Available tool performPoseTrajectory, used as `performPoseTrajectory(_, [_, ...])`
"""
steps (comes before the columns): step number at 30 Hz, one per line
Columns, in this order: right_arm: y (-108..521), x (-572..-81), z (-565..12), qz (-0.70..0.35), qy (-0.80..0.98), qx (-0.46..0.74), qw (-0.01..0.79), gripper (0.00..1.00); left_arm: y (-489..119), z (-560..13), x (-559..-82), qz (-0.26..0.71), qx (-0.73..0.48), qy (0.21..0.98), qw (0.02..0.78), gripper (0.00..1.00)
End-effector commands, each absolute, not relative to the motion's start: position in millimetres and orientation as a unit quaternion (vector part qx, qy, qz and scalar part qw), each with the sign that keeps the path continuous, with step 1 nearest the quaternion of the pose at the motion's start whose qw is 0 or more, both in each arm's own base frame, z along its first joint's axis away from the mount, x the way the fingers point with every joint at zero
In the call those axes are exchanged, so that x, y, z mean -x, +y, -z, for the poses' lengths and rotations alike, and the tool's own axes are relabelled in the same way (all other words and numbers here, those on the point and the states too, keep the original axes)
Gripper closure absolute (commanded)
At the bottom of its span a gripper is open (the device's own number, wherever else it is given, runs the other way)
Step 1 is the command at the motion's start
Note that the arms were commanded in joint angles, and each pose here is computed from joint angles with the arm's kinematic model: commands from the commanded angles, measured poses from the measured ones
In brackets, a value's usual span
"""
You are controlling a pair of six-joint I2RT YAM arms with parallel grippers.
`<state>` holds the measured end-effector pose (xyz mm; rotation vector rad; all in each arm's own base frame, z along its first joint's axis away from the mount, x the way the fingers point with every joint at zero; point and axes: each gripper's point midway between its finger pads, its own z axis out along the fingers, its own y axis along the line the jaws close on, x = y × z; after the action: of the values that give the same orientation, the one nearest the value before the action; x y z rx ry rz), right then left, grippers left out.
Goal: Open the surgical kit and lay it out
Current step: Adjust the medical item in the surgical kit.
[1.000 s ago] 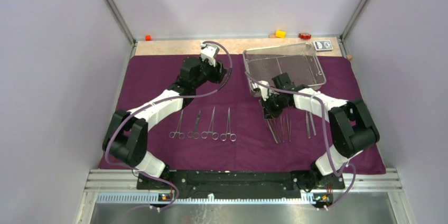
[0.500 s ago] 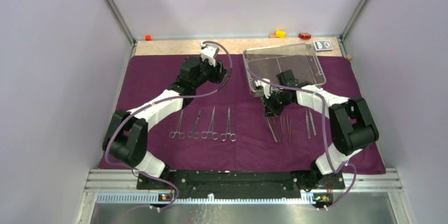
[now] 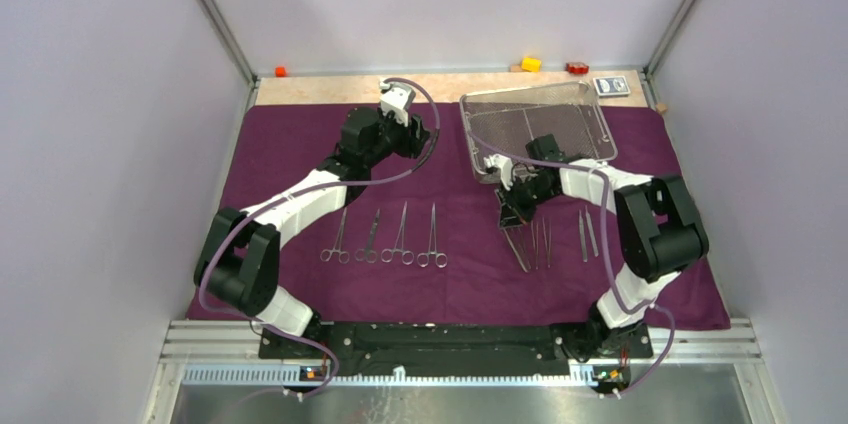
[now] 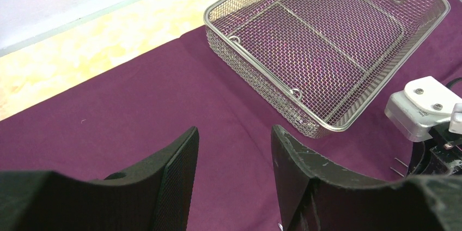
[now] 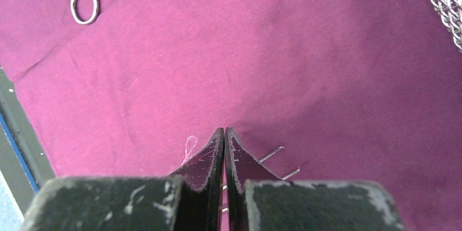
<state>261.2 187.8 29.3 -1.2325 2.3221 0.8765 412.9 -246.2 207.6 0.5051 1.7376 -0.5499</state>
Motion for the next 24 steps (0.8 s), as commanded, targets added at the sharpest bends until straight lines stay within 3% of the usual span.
performPoseTrajectory(1, [203,-277,-49,-0.348,0.788,0.459,0.217,1.00,-250,-223,-414,0.248,-0.218,0.726,0.603,0.43])
performPoseTrajectory(24, [212,-284,-47,-0.411,0.785,0.417,0.201,1.00,-251,-218,-415,0.248,-0.224,0.728,0.598,0.43])
